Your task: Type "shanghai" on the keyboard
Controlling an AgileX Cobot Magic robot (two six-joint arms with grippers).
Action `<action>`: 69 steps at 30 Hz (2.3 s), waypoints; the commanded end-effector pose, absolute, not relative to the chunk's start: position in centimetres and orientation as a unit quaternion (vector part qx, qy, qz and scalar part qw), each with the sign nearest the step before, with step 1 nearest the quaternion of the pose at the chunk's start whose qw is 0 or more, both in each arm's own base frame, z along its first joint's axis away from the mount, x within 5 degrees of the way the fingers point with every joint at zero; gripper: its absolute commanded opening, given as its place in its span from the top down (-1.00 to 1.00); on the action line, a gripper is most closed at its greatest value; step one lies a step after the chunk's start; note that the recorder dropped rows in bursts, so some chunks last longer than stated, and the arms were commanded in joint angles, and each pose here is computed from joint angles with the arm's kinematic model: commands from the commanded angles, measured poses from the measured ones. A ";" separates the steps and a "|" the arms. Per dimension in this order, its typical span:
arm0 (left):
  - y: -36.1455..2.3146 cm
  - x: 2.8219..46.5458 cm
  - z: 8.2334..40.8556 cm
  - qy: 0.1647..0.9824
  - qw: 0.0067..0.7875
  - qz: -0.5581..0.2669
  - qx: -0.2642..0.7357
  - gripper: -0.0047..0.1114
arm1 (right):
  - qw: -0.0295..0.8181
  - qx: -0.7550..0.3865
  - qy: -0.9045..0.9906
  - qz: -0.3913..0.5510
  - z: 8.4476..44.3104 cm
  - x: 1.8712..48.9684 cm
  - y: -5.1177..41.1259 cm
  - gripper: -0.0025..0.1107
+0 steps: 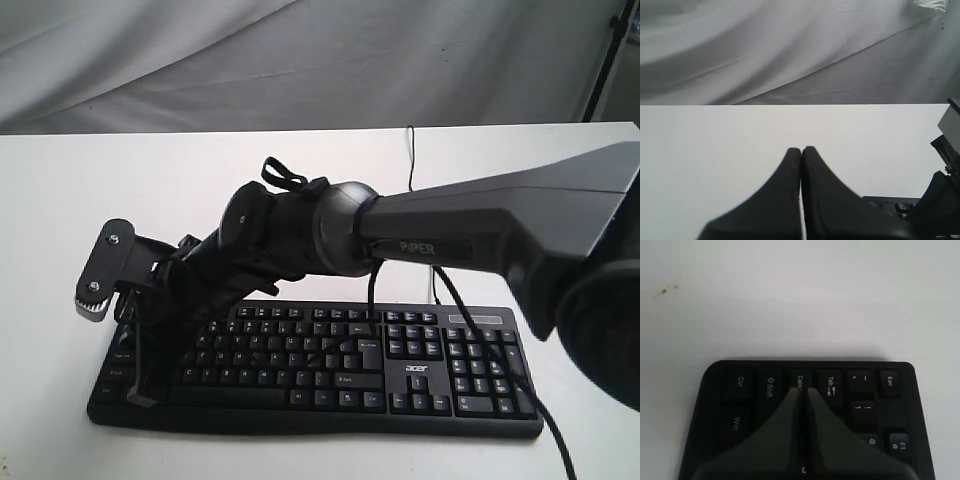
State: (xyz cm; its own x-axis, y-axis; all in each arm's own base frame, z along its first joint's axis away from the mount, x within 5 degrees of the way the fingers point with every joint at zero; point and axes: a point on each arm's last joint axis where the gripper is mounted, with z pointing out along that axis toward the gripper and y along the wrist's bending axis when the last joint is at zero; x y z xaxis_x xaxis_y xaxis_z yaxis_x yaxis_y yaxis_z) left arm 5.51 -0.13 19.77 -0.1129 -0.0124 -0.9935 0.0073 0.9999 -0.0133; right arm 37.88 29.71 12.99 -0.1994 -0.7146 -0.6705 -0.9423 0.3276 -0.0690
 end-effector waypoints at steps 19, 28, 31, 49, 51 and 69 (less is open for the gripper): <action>-0.2 5.5 19.8 0.746 0.666 -0.011 -0.002 0.91 | 0.309 -0.549 0.757 0.173 11.8 38.2 29.8 0.96; -0.2 5.5 19.8 0.746 0.666 -0.011 -0.002 0.91 | 0.308 -0.551 0.756 0.172 11.8 38.2 29.8 0.96; -0.2 5.5 19.8 0.746 0.666 -0.011 -0.002 0.91 | 0.306 -0.553 0.755 0.173 11.8 38.1 29.8 0.96; -0.2 5.5 19.8 0.746 0.666 -0.011 -0.002 0.91 | 0.297 -0.556 0.757 0.173 11.1 38.1 29.6 0.96; -0.2 5.5 19.8 0.746 0.666 -0.011 -0.002 0.91 | 0.295 -0.556 0.757 0.173 11.0 38.2 29.5 0.96; -0.2 5.5 19.8 0.746 0.666 -0.011 -0.002 0.91 | 0.316 -0.582 0.732 0.160 15.8 37.8 28.9 0.96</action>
